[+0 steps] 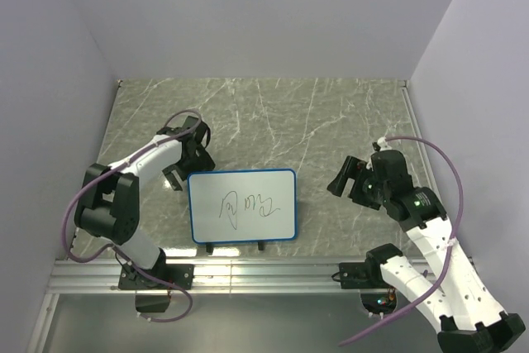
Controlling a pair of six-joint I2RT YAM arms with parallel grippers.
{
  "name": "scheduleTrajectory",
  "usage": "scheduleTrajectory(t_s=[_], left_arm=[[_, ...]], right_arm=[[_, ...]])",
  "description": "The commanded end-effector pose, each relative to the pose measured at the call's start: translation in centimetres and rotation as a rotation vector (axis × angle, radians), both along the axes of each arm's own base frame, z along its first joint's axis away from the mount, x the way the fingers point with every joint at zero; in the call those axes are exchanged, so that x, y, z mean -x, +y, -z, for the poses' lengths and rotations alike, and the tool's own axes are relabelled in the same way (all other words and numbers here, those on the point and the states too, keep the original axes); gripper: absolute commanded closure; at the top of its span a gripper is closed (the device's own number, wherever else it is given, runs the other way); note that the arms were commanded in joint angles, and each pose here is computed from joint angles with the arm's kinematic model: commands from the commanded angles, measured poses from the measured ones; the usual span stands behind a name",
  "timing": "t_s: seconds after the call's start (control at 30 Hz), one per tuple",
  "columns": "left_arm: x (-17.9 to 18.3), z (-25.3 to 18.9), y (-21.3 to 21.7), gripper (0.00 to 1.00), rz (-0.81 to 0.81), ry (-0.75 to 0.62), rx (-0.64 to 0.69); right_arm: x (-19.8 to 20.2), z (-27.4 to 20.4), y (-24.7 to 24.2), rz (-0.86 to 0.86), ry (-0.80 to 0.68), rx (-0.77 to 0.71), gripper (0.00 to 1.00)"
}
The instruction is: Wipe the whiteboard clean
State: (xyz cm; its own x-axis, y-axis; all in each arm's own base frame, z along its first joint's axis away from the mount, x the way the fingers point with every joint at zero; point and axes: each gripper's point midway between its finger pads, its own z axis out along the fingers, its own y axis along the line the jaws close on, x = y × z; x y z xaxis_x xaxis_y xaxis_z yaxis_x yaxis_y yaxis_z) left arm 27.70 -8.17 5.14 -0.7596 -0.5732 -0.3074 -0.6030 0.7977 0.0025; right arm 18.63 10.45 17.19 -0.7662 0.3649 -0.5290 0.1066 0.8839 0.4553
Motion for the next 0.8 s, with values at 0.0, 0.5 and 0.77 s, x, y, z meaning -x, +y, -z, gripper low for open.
scheduleTrajectory(t_s=[0.0,0.5,0.77], left_arm=[[-3.2,-0.2,-0.6,0.01,0.034,-0.112,0.025],[-5.9,4.1,0.0,0.26,0.061,-0.075,0.057],[-5.0,5.0,0.7,1.00,0.094,-0.051,0.036]], right_arm=[[1.4,0.2,-0.8,0.042,0.043,0.014,0.07],[1.8,-2.0,-1.7,0.153,0.028,-0.023,0.09],[0.8,-2.1,-1.2,0.165,0.007,-0.048,0.10]])
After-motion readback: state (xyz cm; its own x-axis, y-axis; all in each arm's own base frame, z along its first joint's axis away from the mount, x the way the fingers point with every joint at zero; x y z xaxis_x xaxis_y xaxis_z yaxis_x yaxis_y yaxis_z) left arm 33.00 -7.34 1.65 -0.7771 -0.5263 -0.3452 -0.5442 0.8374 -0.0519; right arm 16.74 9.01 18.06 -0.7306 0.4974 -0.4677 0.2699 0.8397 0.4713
